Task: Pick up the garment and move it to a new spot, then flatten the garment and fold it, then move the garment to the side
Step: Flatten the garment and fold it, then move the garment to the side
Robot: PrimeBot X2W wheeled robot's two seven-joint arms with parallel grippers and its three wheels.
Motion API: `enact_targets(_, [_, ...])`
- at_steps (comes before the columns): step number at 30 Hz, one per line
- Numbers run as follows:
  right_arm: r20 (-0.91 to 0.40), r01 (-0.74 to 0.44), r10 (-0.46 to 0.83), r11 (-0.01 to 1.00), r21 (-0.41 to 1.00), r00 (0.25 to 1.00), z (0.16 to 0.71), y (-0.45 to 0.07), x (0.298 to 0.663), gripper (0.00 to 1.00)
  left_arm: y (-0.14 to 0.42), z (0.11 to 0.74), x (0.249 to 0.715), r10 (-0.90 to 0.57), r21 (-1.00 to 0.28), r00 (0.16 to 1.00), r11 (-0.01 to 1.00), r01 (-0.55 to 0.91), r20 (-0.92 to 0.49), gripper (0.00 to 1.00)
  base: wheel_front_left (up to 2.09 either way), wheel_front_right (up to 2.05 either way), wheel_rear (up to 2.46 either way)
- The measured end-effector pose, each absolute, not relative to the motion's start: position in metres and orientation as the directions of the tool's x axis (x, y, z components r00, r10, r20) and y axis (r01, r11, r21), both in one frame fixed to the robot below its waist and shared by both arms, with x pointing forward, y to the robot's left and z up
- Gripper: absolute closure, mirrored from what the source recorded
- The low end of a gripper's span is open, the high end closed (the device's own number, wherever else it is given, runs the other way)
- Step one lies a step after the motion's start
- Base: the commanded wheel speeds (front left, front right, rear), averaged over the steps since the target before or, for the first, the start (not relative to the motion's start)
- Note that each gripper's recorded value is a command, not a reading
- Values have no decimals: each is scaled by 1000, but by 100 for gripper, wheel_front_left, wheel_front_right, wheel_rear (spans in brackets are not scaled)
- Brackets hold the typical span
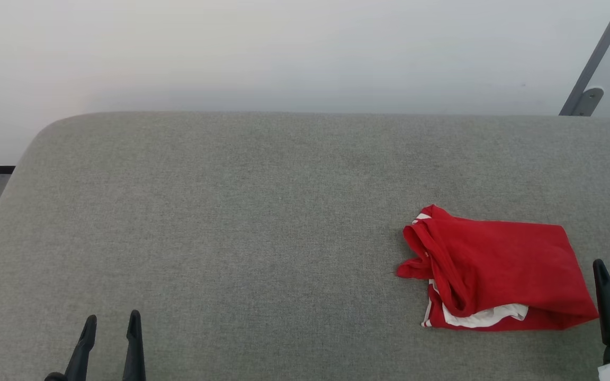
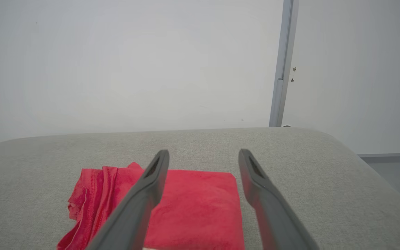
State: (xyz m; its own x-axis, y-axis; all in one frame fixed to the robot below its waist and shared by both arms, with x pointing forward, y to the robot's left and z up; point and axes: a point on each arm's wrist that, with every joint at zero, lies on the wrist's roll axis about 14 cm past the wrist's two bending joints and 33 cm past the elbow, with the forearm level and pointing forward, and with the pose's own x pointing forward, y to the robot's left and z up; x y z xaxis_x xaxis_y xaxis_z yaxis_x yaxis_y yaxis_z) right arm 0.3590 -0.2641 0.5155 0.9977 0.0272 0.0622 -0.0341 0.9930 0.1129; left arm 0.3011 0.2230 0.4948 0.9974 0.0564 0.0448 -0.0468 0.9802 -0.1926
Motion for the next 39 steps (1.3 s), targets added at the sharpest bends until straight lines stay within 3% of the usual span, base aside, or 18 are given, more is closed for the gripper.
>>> enact_targets(10, [15, -66, 64, 992, 111, 998, 507, -256, 366, 0, 211, 496, 312, 23, -198, 999, 980, -13, 48, 0, 0, 0, 0])
enact_targets(13, [-39, -83, 87, 991, 103, 995, 502, -255, 373, 0, 208, 499, 320, 11, -194, 998, 981, 1, 61, 0, 0, 0, 0])
enact_targets(17, [-224, -134, 138, 990, 34, 965, 483, -256, 393, 0, 200, 506, 343, -29, -181, 996, 983, 43, 84, 0, 0, 0, 0])
enact_targets(24, [-615, -193, 149, 981, -5, 774, 437, -273, 406, 0, 178, 498, 386, -118, -166, 991, 978, 128, 68, 0, 0, 0, 0])
enact_targets(31, [-754, -139, 102, 990, 14, 649, 422, -301, 426, 0, 164, 487, 417, -164, -170, 985, 971, 171, 51, 0, 0, 0, 0])
enact_targets(39, [-847, -170, 172, 981, 99, 503, 378, -274, 431, 0, 165, 476, 435, -171, -159, 985, 972, 173, 29, 0, 0, 0, 0])
